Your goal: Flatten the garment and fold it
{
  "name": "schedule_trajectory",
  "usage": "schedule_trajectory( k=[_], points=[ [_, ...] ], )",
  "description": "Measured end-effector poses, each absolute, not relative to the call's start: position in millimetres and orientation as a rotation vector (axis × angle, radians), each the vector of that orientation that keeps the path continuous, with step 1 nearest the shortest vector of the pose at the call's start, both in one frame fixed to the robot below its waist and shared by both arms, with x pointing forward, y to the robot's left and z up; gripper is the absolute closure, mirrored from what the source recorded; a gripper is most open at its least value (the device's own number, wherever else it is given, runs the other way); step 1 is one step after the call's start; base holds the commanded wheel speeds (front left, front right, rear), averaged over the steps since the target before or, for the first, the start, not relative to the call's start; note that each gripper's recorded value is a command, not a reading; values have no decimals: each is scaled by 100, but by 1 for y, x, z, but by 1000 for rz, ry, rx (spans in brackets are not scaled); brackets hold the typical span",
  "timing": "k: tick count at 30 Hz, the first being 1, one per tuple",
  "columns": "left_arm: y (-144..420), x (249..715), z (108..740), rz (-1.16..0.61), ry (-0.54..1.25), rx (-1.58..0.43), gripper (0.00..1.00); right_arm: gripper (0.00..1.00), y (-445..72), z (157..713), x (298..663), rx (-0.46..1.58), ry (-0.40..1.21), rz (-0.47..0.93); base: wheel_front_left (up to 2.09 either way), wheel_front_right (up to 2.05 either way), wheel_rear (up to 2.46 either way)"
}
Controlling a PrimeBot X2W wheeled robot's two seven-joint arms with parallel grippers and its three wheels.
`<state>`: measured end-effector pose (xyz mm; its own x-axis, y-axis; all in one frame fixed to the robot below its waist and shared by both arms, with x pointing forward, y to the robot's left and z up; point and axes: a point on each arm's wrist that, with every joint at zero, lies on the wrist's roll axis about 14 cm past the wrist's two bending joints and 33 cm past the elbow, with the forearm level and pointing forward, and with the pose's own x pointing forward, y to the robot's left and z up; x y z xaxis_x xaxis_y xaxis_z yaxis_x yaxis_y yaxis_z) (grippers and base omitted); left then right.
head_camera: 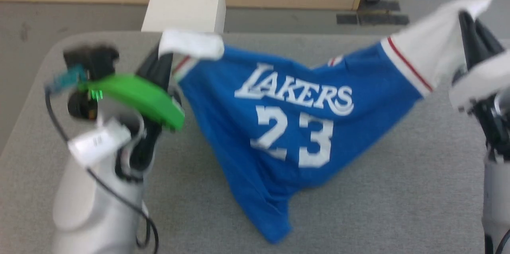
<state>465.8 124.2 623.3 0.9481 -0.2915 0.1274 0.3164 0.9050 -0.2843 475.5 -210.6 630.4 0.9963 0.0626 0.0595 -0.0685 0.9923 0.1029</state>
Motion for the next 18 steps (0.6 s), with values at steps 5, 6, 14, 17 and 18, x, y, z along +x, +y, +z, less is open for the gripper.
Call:
schedule_trajectory(
  k=[5,6,14,17,18],
  points=[
    [114,480,697,-364,-192,-270,100,100,-190,702,480,27,-195,128,0,0,0],
    [113,483,712,-367,-216,-265,100,100,-186,715,481,13,-216,136,0,0,0],
    [119,504,792,-313,-318,-217,100,100,-182,803,486,-106,-360,112,0,0,0],
    [115,512,818,-308,-334,-219,100,100,-184,825,490,-169,-361,87,0,0,0],
    [114,514,822,-307,-334,-222,100,100,-185,828,492,-180,-360,82,0,0,0]
  ],
)
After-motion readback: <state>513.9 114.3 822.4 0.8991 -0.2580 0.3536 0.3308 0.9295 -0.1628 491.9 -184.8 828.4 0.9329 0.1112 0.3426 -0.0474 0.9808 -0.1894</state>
